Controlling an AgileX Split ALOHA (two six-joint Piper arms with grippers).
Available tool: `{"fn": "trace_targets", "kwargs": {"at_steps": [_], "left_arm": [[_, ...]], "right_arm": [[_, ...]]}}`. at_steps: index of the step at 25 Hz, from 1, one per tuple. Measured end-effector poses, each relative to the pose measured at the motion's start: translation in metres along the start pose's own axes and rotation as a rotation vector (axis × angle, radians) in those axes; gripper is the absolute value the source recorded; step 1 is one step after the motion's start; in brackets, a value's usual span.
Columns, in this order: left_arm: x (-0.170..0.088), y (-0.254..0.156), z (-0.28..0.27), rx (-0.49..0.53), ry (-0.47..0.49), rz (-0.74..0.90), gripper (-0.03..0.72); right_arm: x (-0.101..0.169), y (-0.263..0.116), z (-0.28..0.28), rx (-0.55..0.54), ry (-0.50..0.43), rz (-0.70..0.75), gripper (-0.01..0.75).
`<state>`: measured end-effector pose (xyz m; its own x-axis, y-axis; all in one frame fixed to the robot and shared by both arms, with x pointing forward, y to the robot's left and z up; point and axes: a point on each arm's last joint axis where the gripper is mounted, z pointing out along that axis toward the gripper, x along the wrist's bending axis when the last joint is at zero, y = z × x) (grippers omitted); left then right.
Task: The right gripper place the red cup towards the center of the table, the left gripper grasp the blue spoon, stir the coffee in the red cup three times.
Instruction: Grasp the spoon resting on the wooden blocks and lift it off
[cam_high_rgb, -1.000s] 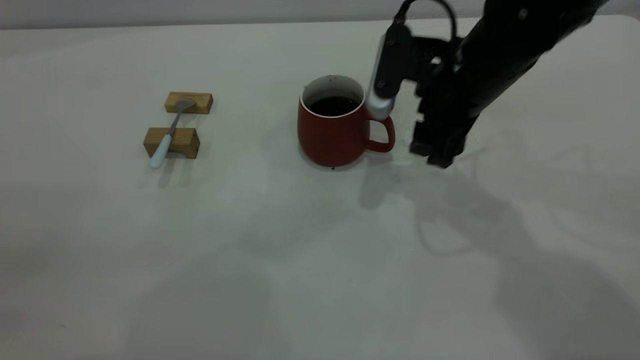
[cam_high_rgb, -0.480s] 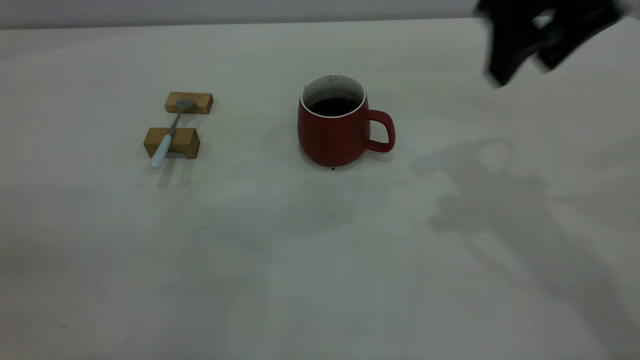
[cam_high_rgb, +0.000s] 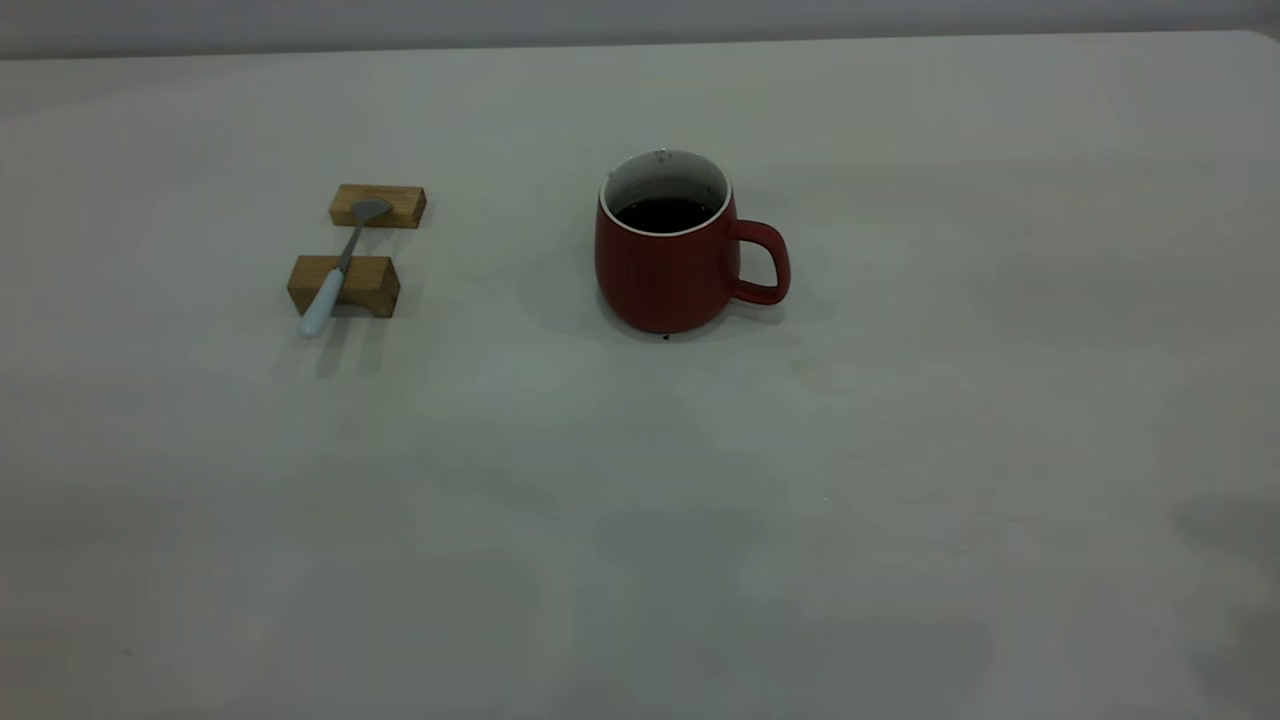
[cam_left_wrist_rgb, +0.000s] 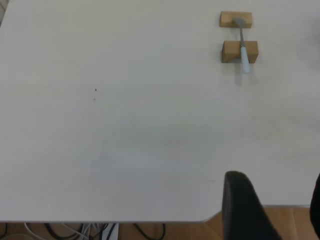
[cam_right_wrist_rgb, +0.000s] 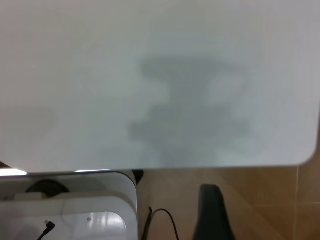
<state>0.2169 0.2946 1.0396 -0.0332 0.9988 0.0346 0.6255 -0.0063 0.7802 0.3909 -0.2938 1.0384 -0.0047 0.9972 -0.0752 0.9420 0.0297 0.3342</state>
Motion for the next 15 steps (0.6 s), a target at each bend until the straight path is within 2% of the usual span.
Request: {"fn": "trace_targets", "kwargs": {"at_steps": [6,11,15], "left_arm": [[0.000,0.000,0.000,0.000,0.000,-0.002,0.406],[0.000,0.000,0.000,0.000,0.000,-0.002,0.406],[0.000,0.000,0.000,0.000,0.000,-0.002,0.406]], "right_arm": [[-0.004,-0.055,-0.004,-0.120,0.014,0.027,0.582],[-0.006,-0.072,-0.022,-0.268,0.033,0.051,0.582],[-0.008,-0.095,-0.029,-0.313,0.028,0.063,0.582]]}}
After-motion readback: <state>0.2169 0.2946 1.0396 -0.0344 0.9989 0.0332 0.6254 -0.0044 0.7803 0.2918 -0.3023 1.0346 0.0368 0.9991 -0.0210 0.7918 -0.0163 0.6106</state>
